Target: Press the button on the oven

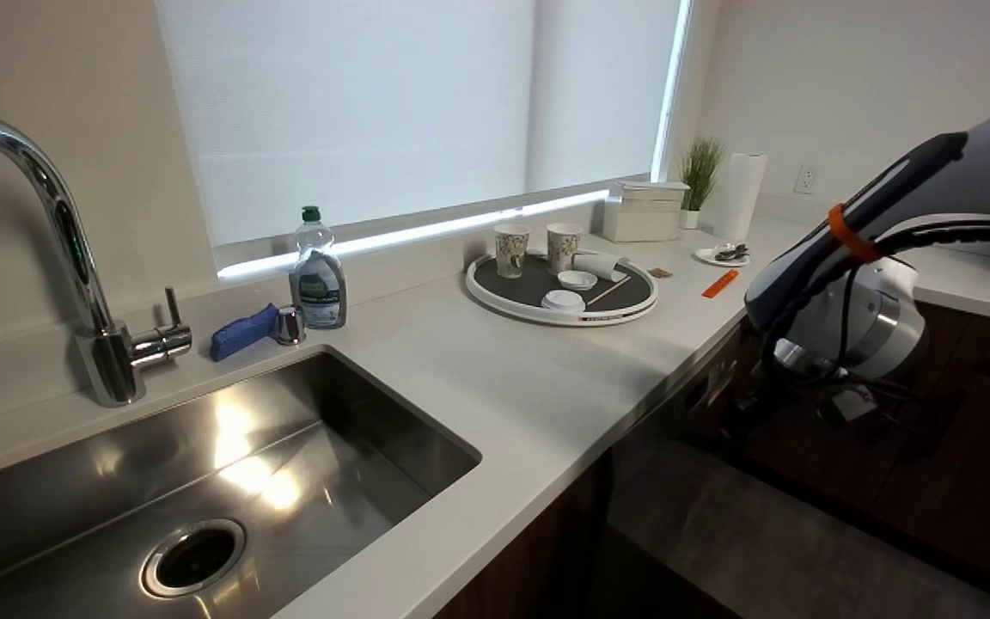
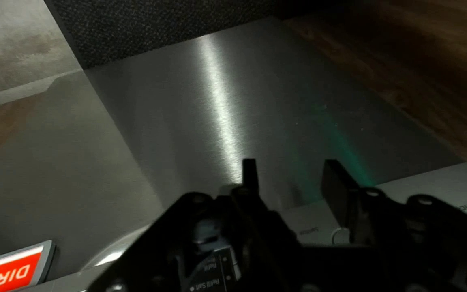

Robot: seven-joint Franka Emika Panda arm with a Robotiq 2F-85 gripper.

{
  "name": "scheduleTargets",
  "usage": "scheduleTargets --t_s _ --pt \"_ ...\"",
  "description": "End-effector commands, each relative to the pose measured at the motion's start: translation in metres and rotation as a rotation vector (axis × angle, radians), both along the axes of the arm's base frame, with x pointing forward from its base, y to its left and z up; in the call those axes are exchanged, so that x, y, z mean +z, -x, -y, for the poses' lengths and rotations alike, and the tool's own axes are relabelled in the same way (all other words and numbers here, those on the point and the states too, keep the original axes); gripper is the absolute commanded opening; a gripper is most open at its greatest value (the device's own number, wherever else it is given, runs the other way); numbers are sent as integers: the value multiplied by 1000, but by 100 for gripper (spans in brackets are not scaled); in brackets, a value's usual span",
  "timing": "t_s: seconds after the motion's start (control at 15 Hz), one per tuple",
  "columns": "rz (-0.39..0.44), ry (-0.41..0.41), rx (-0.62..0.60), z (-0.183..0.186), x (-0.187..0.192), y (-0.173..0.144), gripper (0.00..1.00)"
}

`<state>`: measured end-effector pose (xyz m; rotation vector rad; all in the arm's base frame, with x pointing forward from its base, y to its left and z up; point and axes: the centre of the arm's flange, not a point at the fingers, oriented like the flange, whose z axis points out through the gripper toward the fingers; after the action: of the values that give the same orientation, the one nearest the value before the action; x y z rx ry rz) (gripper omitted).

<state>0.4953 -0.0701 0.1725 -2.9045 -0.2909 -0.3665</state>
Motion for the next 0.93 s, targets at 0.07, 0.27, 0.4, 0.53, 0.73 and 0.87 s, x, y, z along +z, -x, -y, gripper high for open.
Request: scheduleTargets --t_s 0.07,0.27,0.4,0.53,0.73,0.87 --pt "-45 40 -10 -16 24 17 86" --pt "-57 62 -27 -22 32 26 100" --pt "-63 77 -39 -24 38 33 100" --pt "-69 94 -54 -26 42 40 100" --pt "-69 116 -81 -27 51 53 100" --pt "-72 132 -108 -27 59 62 100"
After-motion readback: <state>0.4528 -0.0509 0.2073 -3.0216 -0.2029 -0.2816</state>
